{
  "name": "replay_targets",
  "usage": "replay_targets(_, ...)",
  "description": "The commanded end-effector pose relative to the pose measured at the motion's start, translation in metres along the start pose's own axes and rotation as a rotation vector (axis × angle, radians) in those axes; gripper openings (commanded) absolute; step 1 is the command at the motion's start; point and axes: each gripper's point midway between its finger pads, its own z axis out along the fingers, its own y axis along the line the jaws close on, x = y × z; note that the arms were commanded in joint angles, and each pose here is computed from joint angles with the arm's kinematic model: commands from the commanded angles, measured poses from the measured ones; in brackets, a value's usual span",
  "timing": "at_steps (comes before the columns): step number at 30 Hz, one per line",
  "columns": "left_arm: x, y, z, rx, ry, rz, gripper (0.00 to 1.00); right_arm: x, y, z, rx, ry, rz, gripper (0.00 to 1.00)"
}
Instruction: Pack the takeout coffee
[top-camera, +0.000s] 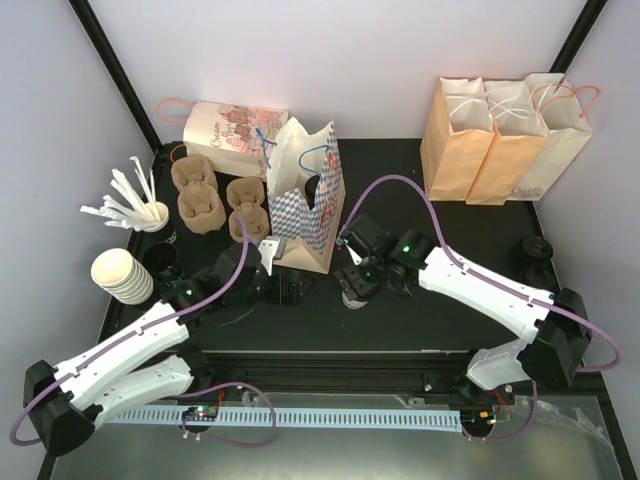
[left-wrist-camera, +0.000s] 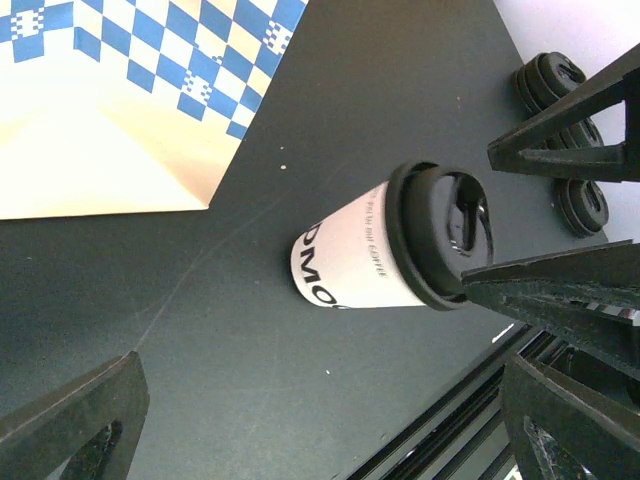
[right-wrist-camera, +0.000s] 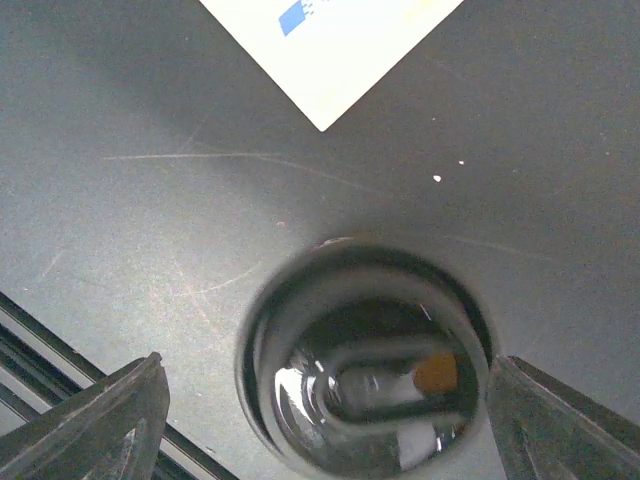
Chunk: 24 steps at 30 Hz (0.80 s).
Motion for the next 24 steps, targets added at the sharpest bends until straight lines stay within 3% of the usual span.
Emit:
replay_targets(1, -0.011, -0.009, -0.004, 0.022, -0.02, 0.015, 0.99, -0.006, -0.002, -0.001, 0.006, -0.045, 0.025, 0.89)
replay_targets(20, -0.008, -0.005, -0.002, 0.006, -0.009, 0.012, 0.99, 0.001, -0.001, 0.017, 0.003, -0.008, 0.014, 0.94)
replay_targets(24, -0.009, -0.005, -0.003, 0.007, -0.014, 0.011, 0.99, 0.002, 0.003, 0.021, -0.012, 0.003, 0.011, 0.82)
